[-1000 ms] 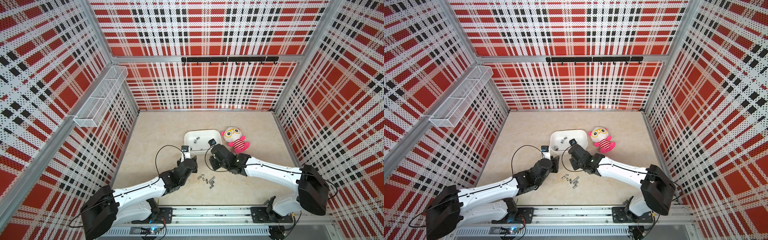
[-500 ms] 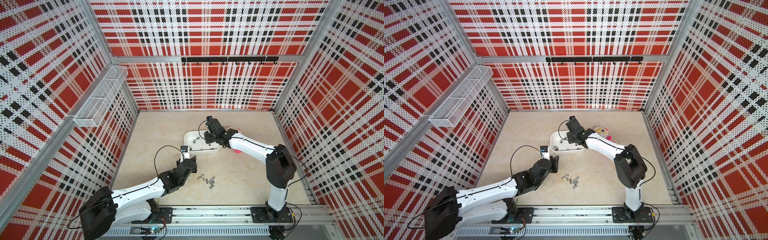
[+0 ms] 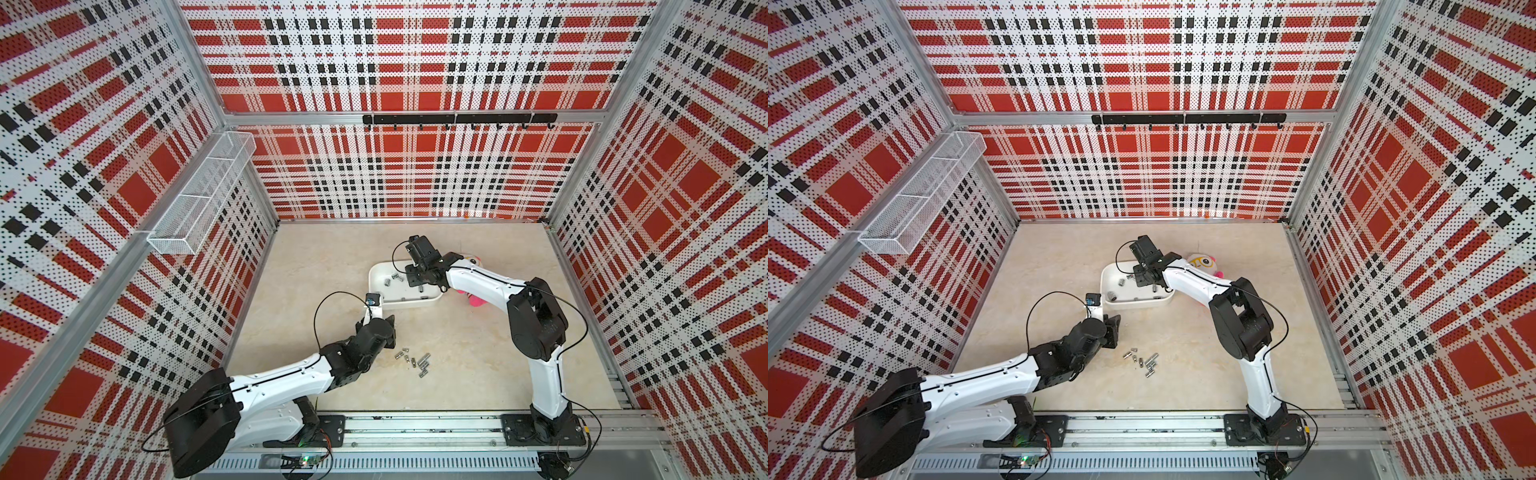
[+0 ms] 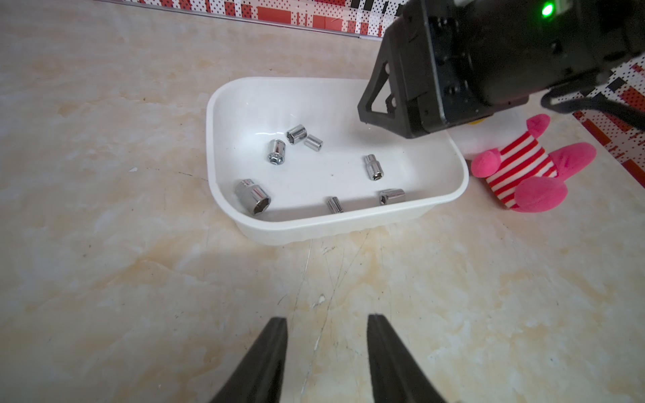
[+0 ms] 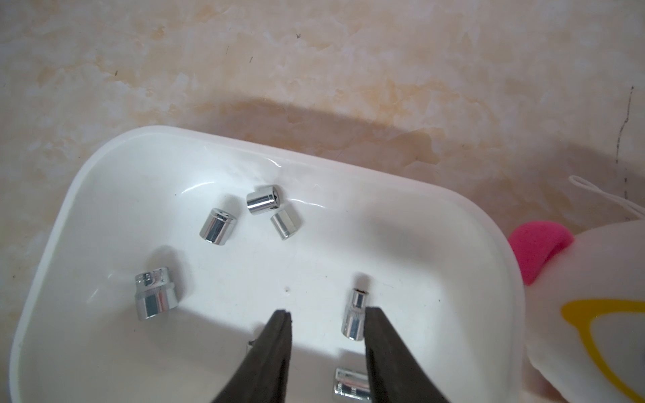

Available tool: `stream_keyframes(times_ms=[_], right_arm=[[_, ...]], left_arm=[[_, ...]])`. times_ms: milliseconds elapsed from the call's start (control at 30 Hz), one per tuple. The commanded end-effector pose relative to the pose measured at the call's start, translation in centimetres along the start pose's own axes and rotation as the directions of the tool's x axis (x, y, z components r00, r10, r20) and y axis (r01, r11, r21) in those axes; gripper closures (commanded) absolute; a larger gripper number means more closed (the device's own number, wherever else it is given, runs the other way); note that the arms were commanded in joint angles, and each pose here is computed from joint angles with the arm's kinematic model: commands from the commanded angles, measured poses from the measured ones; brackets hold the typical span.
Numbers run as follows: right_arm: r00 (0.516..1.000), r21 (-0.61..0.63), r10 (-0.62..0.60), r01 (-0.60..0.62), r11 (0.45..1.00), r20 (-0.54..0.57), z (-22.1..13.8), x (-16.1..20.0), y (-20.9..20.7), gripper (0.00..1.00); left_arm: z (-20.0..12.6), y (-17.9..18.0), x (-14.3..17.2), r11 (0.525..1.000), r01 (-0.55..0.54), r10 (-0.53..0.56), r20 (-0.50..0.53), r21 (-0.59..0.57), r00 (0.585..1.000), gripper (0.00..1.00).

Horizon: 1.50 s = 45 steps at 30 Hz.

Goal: Put the socket on the desktop into the storage box
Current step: Place the socket head in the storage box, then pick up the socket head from the center of the board.

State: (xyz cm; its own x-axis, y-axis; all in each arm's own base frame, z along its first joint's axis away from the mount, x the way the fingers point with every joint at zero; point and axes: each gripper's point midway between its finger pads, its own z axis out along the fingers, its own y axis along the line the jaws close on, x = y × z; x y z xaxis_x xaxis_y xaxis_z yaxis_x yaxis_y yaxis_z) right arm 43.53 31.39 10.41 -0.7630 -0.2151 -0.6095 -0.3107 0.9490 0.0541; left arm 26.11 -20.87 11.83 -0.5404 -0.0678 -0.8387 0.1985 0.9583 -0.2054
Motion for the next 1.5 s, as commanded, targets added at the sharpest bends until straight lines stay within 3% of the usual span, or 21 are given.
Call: stream_keyframes(times_ms=[0,200,500,733,900,1033,1200,1467], right_arm=[[1.000,-0.003,0.003,-0.003,1.000,0.013,-1.7,-0.6,-0.4,0.59],[0.997,-0.010,0.000,0.001,1.000,0.083,-6.3,0.2,-1.9,0.59],[0.983,-0.027,0.062,-0.058,0.998,0.173,-12.5,6.9,-5.6,0.56],[0.980,-0.081,0.122,-0.111,0.991,0.154,-12.8,12.7,-6.6,0.55],[0.979,-0.064,0.135,-0.126,0.990,0.153,-13.0,14.6,-7.5,0.55],[0.975,-0.066,0.147,-0.137,0.988,0.168,-13.2,15.3,-7.8,0.54],[0.976,-0.078,0.145,-0.133,0.988,0.164,-12.9,15.6,-7.6,0.54],[0.979,-0.082,0.137,-0.126,0.989,0.150,-12.6,15.8,-7.3,0.54]], left_arm=[[0.3,-1.5,0.1,0.998,-0.037,0.038,-0.025,0.052,0.999,0.57],[0.9,-3.1,2.1,0.989,-0.101,0.111,-0.096,0.106,0.989,0.62],[0.9,-5.2,4.0,0.976,-0.094,0.127,-0.164,0.195,0.978,0.62],[-0.5,-4.5,6.6,0.974,-0.102,0.144,-0.208,0.204,0.967,0.57],[-1.1,-3.8,9.2,0.973,-0.111,0.162,-0.257,0.204,0.953,0.56],[-1.4,-3.5,10.2,0.975,-0.110,0.158,-0.258,0.192,0.953,0.53],[-0.8,-2.2,10.3,0.984,-0.140,0.164,-0.260,0.108,0.951,0.61],[-0.7,-2.3,10.7,0.983,-0.146,0.172,-0.276,0.114,0.946,0.62]])
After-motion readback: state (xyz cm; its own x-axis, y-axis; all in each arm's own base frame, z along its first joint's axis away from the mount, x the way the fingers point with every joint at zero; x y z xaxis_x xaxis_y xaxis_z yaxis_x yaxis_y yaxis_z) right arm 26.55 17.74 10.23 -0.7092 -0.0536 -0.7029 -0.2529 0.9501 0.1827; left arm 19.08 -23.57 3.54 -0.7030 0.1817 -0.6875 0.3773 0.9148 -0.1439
